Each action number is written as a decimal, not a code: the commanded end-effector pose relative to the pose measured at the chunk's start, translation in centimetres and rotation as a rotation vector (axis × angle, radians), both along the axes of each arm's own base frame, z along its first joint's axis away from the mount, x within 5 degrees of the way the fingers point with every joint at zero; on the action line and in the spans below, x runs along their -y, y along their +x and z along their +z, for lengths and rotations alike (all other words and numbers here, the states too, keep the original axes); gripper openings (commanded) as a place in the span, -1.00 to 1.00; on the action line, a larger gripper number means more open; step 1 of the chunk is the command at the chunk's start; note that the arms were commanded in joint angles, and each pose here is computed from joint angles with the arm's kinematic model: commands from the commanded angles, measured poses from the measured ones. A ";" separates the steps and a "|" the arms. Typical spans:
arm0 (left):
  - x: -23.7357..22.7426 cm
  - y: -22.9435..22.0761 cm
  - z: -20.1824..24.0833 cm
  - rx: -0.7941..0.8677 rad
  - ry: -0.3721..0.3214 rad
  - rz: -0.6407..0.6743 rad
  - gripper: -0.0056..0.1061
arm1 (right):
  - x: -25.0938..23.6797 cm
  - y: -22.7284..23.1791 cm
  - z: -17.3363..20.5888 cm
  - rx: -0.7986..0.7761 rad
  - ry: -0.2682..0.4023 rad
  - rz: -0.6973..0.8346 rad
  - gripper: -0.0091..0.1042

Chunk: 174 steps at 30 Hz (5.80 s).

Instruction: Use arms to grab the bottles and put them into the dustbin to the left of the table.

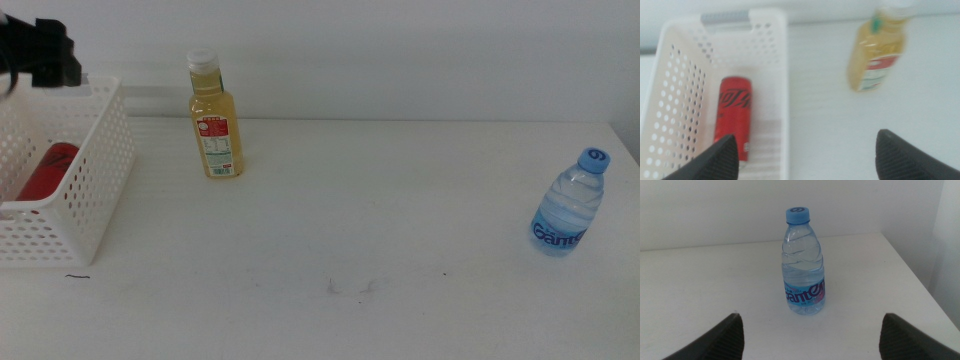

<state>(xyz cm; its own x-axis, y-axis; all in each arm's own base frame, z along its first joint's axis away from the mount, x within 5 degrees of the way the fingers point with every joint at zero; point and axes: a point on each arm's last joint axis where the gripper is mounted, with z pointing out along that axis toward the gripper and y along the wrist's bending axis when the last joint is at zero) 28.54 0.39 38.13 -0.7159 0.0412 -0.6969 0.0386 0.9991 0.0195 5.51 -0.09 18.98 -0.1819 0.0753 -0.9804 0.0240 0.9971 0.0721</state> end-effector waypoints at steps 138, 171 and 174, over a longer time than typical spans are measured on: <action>7.9 -2.1 -4.4 0.450 -0.040 -0.119 -0.93 | 0.1 0.0 0.0 0.010 -0.016 -0.008 0.59; -10.6 8.1 -11.3 -0.257 0.122 -0.010 -0.93 | 0.1 0.0 0.0 0.010 -0.016 -0.008 0.59; -10.8 9.0 -13.0 -0.276 0.137 -0.036 -0.91 | 0.1 0.0 0.0 0.010 -0.016 -0.008 0.59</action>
<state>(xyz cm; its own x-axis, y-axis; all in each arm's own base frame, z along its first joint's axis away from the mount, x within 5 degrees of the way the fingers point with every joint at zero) 36.74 10.99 24.34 -0.9097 0.1296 -0.3944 0.0980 0.9902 0.0993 5.51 -0.10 18.98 -0.1819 0.0738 -0.9805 0.0241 0.9972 0.0706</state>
